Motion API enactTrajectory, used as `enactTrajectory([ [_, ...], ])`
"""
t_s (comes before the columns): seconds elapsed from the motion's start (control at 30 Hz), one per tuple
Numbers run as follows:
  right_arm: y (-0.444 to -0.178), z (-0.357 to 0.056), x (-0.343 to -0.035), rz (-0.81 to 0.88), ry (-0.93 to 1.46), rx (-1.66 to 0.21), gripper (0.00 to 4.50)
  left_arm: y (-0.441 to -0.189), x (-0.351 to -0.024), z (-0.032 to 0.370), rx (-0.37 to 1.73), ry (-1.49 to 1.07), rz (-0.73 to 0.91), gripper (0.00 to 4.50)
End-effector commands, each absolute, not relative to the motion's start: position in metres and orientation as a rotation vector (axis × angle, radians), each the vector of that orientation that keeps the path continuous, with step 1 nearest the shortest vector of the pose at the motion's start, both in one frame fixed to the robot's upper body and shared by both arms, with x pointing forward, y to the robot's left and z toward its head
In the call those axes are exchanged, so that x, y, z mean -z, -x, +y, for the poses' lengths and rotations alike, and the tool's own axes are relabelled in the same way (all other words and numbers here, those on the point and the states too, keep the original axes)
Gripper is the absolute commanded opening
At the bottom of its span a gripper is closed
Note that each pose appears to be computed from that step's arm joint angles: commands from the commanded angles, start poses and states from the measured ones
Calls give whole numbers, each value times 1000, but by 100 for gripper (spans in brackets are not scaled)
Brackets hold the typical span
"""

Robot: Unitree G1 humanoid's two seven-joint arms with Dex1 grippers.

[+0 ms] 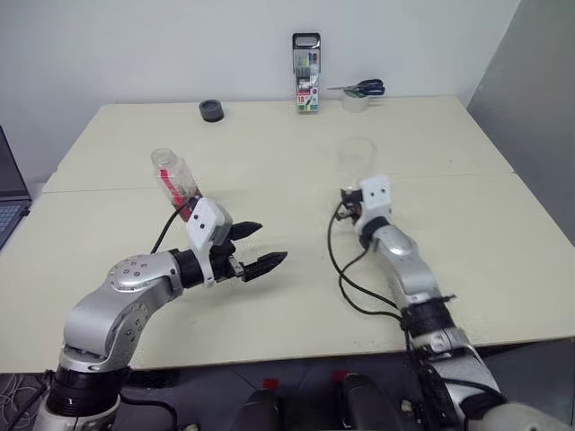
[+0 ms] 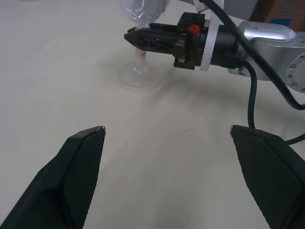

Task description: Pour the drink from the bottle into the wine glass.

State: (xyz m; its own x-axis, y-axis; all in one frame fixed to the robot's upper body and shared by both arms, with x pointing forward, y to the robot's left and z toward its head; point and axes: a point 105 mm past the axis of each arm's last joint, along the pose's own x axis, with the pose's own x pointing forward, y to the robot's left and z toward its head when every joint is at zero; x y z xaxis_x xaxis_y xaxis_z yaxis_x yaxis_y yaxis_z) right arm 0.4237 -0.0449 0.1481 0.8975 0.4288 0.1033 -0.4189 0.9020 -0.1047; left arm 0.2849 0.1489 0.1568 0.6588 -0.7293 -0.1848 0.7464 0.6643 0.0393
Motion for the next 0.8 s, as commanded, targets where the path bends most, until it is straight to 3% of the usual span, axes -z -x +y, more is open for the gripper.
enactTrajectory([
  [0.03,-430,-17,-172,-219,103,-517,29,-279,-172,162,736,-134,77,450],
  [0.23,-439,4,-167,-187,131,-578,29,-272,-173,186,564,-141,52,450],
  [0.4,-445,-6,-160,-147,122,-569,29,-270,-176,202,489,-152,40,450],
  [0.8,-448,-16,-149,-98,111,-556,29,-274,-175,201,508,-162,47,450],
])
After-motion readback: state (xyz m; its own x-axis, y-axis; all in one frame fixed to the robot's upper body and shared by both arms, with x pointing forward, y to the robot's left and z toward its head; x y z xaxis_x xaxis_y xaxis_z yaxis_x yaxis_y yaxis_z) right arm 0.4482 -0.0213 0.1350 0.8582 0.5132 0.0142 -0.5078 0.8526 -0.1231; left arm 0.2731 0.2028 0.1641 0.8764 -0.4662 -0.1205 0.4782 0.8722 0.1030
